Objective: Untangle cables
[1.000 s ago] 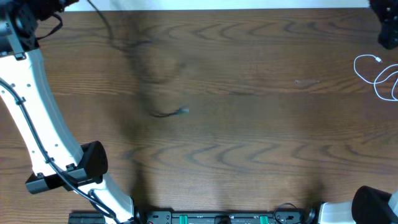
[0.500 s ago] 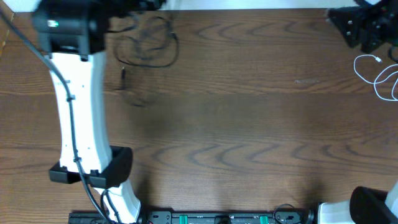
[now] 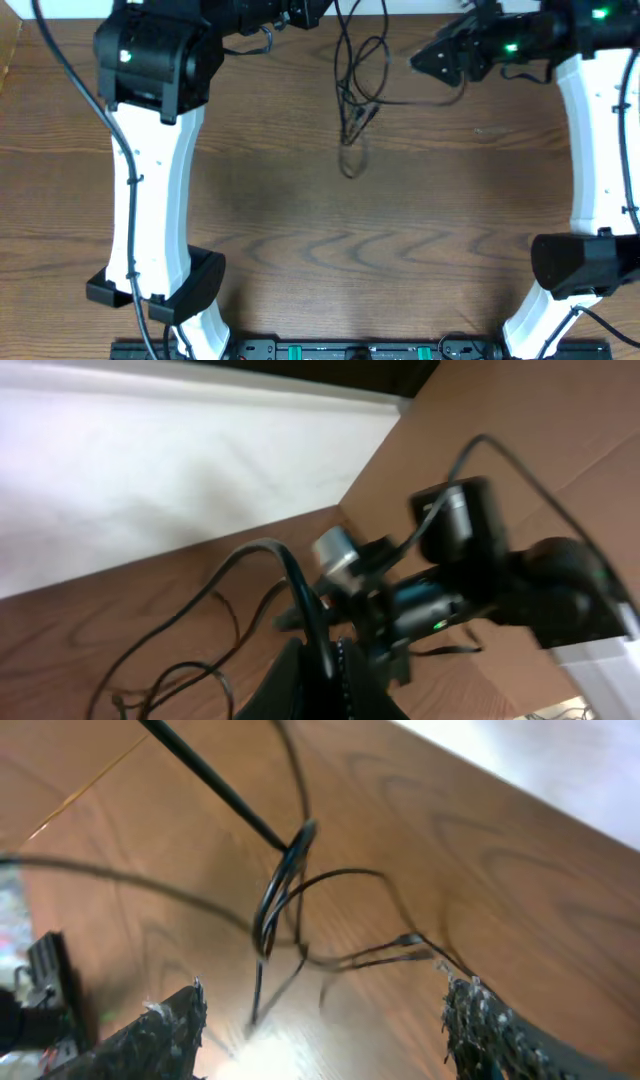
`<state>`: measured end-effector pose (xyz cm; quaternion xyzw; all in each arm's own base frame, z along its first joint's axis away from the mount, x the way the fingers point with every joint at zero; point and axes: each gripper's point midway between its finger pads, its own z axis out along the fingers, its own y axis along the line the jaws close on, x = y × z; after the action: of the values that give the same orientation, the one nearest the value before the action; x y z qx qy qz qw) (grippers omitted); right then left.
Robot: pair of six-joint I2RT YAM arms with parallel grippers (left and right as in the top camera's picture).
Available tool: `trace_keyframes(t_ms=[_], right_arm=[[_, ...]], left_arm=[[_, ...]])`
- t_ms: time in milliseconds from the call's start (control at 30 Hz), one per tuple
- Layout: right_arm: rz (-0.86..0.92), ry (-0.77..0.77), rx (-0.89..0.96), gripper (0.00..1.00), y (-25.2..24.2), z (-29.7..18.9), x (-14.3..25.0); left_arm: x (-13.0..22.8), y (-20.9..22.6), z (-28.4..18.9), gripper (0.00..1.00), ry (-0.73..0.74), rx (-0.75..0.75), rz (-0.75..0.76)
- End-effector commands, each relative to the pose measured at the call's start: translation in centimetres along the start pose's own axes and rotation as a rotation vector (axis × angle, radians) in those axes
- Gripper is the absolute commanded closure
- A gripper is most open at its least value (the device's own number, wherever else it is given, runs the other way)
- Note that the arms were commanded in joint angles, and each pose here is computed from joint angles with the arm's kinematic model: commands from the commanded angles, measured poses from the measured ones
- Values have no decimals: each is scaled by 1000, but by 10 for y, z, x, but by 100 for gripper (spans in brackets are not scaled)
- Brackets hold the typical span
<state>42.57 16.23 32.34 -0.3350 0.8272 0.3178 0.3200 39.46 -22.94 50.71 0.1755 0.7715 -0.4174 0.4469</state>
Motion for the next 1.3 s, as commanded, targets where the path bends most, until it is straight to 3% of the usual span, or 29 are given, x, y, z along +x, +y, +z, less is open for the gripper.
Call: trace_keyframes(t_ms=[0, 367, 533, 633, 667, 800, 1033, 1267], right_arm=[[-53, 5, -72, 27, 23, 17, -5], [-119, 3, -74, 39, 41, 45, -18], [-110, 27, -82, 65, 43, 52, -11], [-101, 38, -78, 95, 40, 55, -7], [-100, 42, -71, 99, 38, 56, -6], [-101, 55, -17, 99, 27, 54, -4], [-56, 55, 97, 99, -11, 33, 1], [21, -22, 212, 99, -49, -19, -1]], left_arm=[[-14, -23, -21, 93, -60, 33, 16], [-16, -34, -21, 92, -64, 81, 16], [-20, -49, -22, 93, -87, 113, 50], [-23, -55, -27, 92, -102, 120, 64], [-24, -56, -29, 93, -107, 120, 67], [-27, -50, -37, 93, -121, 87, 85], [-38, 8, -67, 93, -159, -99, 23], [-48, 57, -101, 92, -206, -231, -29]])
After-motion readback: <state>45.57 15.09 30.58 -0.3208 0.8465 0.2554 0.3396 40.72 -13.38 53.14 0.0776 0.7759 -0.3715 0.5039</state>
